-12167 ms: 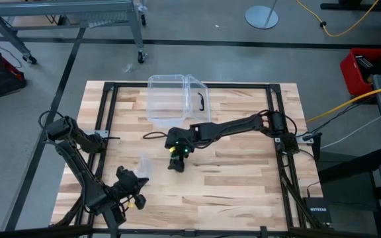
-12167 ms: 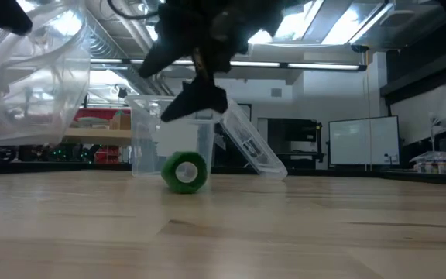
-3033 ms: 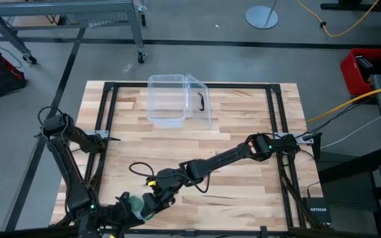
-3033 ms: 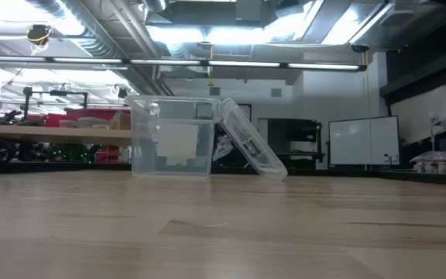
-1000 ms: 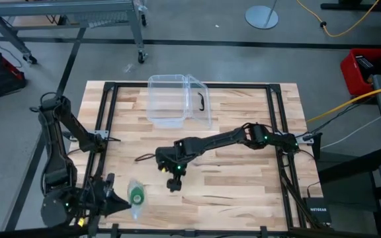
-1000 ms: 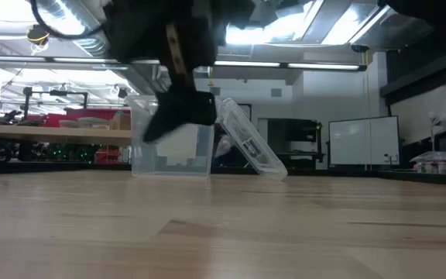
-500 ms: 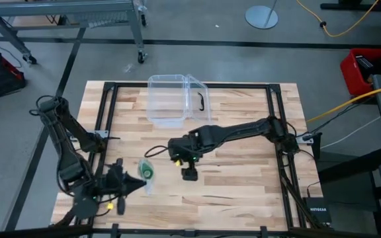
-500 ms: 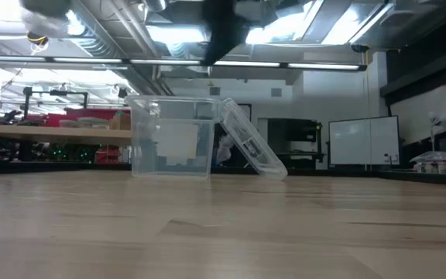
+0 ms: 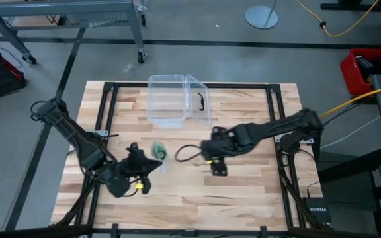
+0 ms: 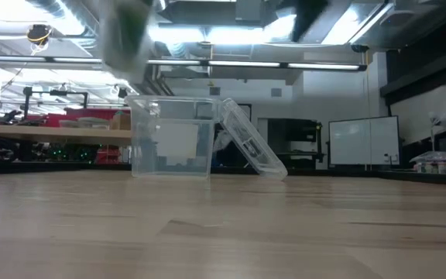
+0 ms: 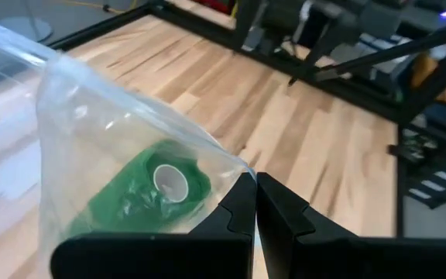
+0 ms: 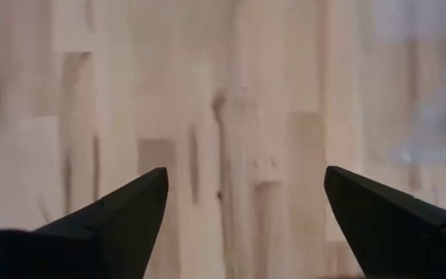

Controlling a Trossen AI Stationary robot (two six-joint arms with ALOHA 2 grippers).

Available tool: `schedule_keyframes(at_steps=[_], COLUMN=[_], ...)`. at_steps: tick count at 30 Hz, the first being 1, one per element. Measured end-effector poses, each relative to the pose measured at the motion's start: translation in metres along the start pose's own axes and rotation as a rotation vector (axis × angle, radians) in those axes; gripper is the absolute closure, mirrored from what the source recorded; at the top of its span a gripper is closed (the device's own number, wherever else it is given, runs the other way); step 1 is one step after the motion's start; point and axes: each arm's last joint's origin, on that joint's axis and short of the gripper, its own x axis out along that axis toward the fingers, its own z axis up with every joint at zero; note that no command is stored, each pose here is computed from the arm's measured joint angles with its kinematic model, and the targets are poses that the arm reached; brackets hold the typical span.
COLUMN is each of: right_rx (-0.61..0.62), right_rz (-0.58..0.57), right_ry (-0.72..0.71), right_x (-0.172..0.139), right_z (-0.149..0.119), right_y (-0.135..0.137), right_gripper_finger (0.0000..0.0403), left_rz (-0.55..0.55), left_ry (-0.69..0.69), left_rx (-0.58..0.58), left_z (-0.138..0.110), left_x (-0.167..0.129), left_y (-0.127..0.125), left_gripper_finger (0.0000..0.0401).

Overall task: Roll bandage
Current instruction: Close the transparent zip bag

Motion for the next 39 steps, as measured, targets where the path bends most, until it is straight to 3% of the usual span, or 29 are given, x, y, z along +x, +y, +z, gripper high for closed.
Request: schedule_keyframes(at_steps=[3,10,16,21,24,27,30,34,39], right_rx=[0.058,0.138,0.168,0.272,0.271,0.288,0.310,0.333,0.337], right_rz=[0.003,0.131,0.218,0.246,0.224,0.183,0.124,0.057,0.032], right_ry=[-0.066,-0.327,-0.443,-0.434,-0.431,-0.455,-0.488,-0.535,-0.549], right_x=[-0.001,0.013,0.043,0.066,0.071,0.074,0.076,0.076,0.076], right_z=[-0.037,-0.113,-0.154,-0.164,-0.164,-0.162,-0.159,-0.157,-0.157], right_y=[-0.005,-0.015,-0.016,-0.016,-0.016,-0.016,-0.017,-0.018,-0.019], right_gripper_finger=[0.0049,0.0049,0.0049,0.0049,0.0049,0.0049,0.0049,0.0049,0.0049], left_rz=[0.012,-0.142,-0.321,-0.453,-0.468,-0.490,-0.516,-0.568,-0.688], left_ry=[0.013,-0.069,-0.175,-0.234,-0.277,-0.262,-0.255,-0.221,-0.157], left_rx=[-0.012,-0.131,-0.362,-0.581,-0.493,-0.574,-0.406,-0.507,-0.391], left_z=[-0.009,-0.047,-0.064,-0.066,-0.067,-0.067,-0.071,-0.074,-0.081], left_x=[0.019,0.066,0.088,0.100,0.103,0.109,0.111,0.114,0.113], left_y=[0.003,0.026,0.059,0.064,0.061,0.054,0.047,0.042,0.033], left_gripper_finger=[0.0401,0.0401,0.0401,0.0401,0.0401,0.0401,0.0401,0.0401,0.0401])
